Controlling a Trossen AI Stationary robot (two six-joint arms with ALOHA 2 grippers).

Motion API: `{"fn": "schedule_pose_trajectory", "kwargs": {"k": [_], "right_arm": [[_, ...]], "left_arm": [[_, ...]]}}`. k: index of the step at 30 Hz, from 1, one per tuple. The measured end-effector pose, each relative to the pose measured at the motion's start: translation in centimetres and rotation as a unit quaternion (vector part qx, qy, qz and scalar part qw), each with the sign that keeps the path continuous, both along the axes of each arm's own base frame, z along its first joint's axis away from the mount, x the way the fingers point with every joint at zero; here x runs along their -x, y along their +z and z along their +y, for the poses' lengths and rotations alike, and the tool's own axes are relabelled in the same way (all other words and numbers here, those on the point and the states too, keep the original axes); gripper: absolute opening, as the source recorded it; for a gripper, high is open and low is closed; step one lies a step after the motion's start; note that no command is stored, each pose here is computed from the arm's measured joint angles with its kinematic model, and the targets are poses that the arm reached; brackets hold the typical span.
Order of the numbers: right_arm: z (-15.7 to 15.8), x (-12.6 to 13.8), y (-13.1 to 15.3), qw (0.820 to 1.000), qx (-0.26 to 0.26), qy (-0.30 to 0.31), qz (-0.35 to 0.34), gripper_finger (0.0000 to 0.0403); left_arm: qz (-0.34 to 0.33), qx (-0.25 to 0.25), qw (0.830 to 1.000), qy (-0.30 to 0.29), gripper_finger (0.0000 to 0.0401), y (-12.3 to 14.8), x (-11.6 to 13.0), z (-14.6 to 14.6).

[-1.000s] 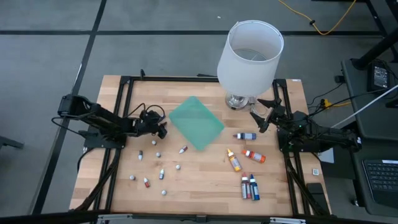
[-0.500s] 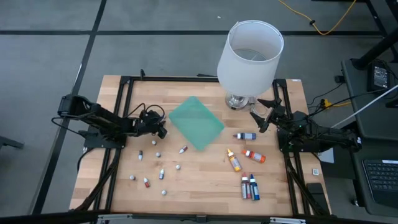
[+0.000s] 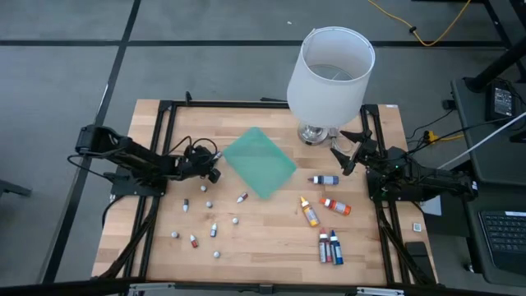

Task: Pick & Place food coloring
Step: Put the small purple food coloring bottle into the green bin

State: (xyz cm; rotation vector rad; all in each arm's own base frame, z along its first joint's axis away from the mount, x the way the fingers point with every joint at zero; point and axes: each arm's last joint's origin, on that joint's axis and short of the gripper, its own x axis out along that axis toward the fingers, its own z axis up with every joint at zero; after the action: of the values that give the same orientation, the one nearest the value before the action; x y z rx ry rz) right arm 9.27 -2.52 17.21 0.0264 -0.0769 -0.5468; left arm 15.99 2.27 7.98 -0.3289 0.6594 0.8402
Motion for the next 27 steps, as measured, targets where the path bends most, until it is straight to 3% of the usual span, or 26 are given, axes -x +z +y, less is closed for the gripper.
{"fn": "schedule_pose_trajectory", "kwargs": {"k": [10, 13, 27], "right_arm": [[0.0, 0.0, 0.0, 1.0, 0.0, 0.0, 0.0, 0.0397], [0.0, 0.0, 0.0, 1.0, 0.0, 0.0, 0.0, 0.0397], [0.0, 0.0, 0.0, 1.0, 0.0, 0.0, 0.0, 0.0397]], "left_arm": [[-0.016, -0.001, 1.0, 0.018, 0.0051, 0.5, 0.2, 0.0], [-0.01, -0.022, 0.999, 0.035, 0.005, 1.0, 0.5, 0.2], [-0.041, -0.098, 0.994, 0.032, 0.0048, 8.3, -0.5, 1.2]]}}
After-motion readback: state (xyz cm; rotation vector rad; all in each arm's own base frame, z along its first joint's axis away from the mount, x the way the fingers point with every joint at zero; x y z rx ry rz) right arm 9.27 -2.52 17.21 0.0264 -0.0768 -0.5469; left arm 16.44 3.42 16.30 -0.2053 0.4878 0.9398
